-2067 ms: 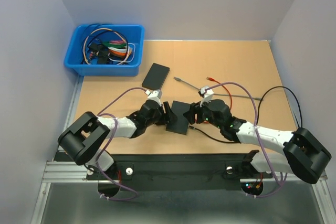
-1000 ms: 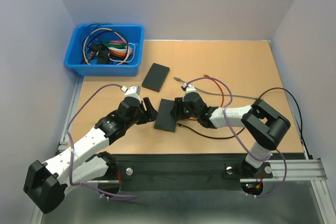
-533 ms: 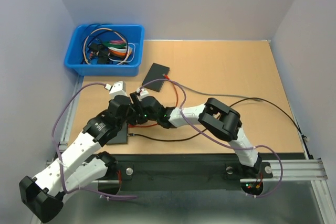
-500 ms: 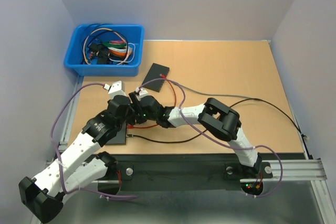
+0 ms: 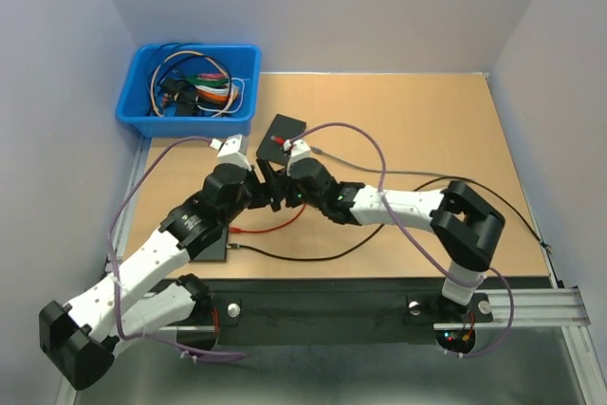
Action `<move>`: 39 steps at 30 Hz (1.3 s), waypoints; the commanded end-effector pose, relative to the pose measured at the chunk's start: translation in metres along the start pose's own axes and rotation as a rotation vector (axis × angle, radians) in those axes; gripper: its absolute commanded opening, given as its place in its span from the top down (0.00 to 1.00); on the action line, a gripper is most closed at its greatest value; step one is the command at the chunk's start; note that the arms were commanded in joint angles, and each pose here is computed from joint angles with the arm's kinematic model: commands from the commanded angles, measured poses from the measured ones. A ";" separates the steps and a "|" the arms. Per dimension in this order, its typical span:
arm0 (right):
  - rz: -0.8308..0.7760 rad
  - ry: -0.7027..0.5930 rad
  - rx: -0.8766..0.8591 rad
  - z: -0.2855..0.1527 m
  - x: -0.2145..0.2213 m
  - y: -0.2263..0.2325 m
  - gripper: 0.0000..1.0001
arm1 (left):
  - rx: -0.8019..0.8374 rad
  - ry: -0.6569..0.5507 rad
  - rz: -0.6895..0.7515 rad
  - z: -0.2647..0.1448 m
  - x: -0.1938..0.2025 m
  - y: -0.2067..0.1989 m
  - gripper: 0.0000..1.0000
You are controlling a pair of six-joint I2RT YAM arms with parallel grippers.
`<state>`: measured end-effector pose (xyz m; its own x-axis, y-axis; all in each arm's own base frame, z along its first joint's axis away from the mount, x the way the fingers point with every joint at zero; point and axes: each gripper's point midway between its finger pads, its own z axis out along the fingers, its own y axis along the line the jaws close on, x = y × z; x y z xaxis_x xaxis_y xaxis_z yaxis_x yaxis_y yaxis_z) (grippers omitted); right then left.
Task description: Insert the plug into the switch port
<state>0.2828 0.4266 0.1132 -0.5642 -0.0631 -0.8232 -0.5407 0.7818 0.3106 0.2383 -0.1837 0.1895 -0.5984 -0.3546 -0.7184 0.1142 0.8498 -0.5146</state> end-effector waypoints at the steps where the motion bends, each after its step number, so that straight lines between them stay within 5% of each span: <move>1: 0.000 -0.189 0.152 -0.036 -0.074 -0.058 0.16 | -0.091 0.015 0.070 0.025 0.003 0.020 0.22; 5: -0.008 -0.215 0.262 -0.043 -0.097 -0.107 0.12 | -0.107 0.081 0.112 0.062 0.015 0.022 0.22; 12: 0.022 -0.071 0.403 -0.007 -0.091 -0.202 0.09 | -0.098 0.213 0.139 0.105 0.053 0.032 0.24; 17: -0.002 -0.043 0.392 0.012 -0.093 -0.221 0.09 | -0.046 0.308 0.107 0.115 0.092 0.039 0.26; 31: -0.016 0.076 0.347 0.042 -0.055 -0.227 0.10 | 0.256 0.633 0.097 0.045 0.218 -0.018 0.32; 39: -0.019 0.081 0.349 0.034 -0.053 -0.229 0.10 | 0.248 0.640 0.015 -0.002 0.218 -0.015 0.31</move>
<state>0.4555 0.2714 0.0556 -0.6360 -0.1161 -0.7629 -0.2947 0.9502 0.1010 0.1135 -0.2874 0.0367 -0.9169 0.0642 -0.3939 0.3280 0.6836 -0.6520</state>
